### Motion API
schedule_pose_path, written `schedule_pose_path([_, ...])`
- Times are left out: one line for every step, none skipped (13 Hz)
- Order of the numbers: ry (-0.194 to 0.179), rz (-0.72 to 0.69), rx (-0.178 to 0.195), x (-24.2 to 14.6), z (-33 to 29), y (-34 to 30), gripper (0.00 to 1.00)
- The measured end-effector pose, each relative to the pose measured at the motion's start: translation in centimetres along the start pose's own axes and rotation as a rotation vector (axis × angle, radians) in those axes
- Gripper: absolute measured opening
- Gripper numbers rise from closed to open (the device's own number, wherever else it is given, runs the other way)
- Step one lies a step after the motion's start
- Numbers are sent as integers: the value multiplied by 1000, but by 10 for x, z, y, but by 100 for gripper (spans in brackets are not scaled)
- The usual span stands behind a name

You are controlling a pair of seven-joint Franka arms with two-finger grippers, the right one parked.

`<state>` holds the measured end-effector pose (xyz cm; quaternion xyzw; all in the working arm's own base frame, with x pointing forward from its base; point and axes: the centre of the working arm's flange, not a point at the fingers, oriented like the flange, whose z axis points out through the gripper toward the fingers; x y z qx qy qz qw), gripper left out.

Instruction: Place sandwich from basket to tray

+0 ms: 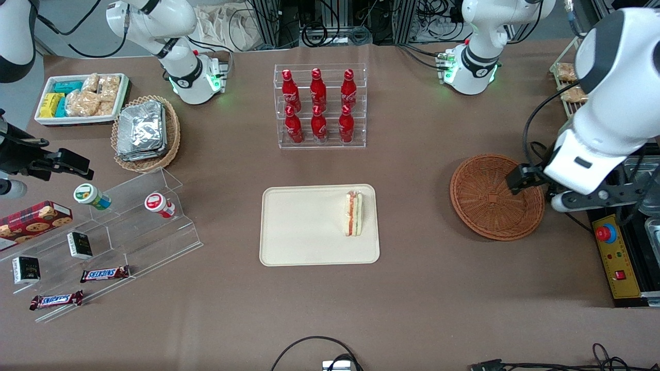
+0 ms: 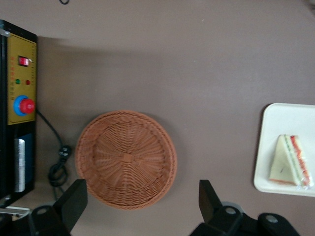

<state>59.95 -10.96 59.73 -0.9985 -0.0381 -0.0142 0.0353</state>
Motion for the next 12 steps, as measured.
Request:
schedule_pose_path([-3,6,-13,-4,-4,-7,100])
schedule_pose_path([-8,17,-26,-8,-7,-13,100])
schedule_pose_path([-14,42,-32,-12,-9,-20,100])
schedule_pose_path([-19,73,-35,-16,-11,-28,100])
schedule_pose_path([-31,104,-33,-20,-14,-37,100])
schedule_pose_path([-46,131,-32,-26,-18,-45,100])
schedule_pose_path([-56,145,-35,-31,-24,-53,100])
schedule_pose_path([-61,147,-37,-37,-31,-59,100])
schedule_pose_path([-64,147,-36,-42,-37,-62,100])
schedule_pose_path([-64,146,-35,-46,-42,-64,100])
schedule_pose_path([-64,147,-35,-48,-44,-64,100])
schedule_pose_path([-66,147,-35,-48,-43,-64,100])
